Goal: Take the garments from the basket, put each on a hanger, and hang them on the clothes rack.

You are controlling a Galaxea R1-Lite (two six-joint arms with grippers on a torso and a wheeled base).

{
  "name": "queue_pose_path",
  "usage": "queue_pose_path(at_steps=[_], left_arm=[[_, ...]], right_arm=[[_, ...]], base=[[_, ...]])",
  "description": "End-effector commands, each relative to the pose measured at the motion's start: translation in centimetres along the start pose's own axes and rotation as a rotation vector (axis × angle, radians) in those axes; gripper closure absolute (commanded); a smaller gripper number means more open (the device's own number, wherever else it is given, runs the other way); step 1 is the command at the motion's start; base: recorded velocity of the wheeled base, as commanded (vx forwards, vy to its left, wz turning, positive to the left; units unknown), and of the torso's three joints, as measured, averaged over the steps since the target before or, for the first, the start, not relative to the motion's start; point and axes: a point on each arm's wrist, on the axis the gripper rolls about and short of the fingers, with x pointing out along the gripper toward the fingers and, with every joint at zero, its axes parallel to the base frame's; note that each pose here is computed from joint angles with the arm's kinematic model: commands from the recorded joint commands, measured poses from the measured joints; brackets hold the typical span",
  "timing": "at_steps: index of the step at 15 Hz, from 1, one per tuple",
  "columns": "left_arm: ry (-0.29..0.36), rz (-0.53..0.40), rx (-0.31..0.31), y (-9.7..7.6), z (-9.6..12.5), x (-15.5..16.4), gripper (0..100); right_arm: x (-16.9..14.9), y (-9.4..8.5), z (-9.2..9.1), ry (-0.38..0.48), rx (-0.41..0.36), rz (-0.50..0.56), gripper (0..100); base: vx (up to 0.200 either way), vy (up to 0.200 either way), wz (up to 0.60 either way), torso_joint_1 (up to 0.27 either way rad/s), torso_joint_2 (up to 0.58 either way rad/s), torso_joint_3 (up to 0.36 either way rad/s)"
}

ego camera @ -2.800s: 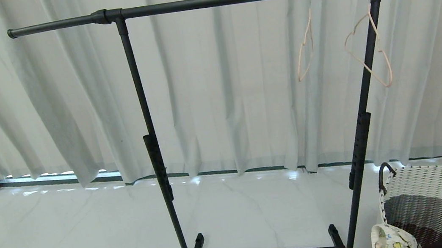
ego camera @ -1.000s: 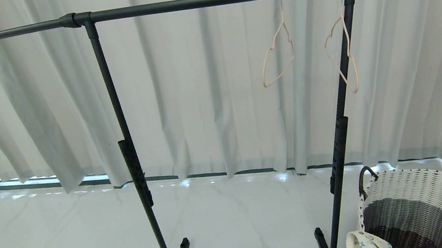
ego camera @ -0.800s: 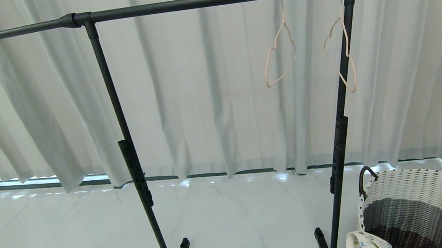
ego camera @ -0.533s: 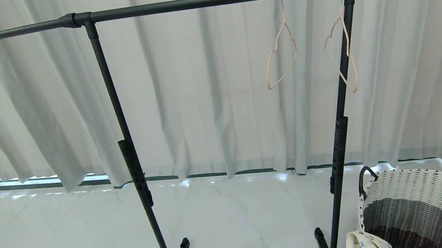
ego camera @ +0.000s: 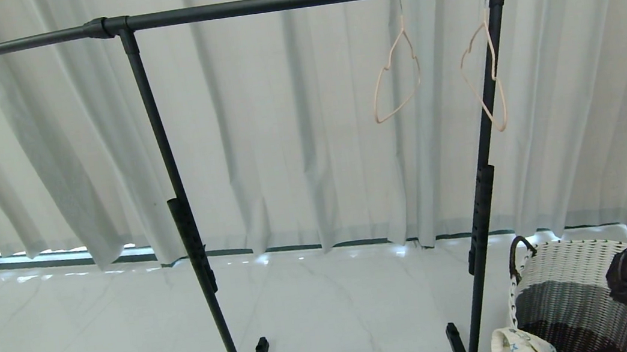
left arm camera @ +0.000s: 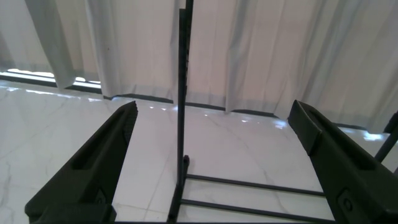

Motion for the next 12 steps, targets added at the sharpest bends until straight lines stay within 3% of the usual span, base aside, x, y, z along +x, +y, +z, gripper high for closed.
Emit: queue_pose_path(at_steps=[1,5,7,12], left_arm=[[0.001,0.0,0.0,0.0,0.0,0.0,0],[0.001,0.0,0.0,0.0,0.0,0.0,0],[0.001,0.0,0.0,0.0,0.0,0.0,0],[0.001,0.0,-0.002,0.0,0.0,0.0,0]], right_arm=[[4.0,1.4,-1.6,0.17,-0.027,0.139,0],[7.1,1.6,-2.5,0.171,0.002,0.123,0],[8.4,1.1,-2.2,0.125,0.01,0.081,0],[8.9,0.7,-1.8,0.113,-0.024,0.062,0]], base=[[0.0,0.0,0.0,0.0,0.0,0.0],[0.0,0.0,0.0,0.0,0.0,0.0],[0.0,0.0,0.0,0.0,0.0,0.0],[0.0,0.0,0.0,0.0,0.0,0.0]])
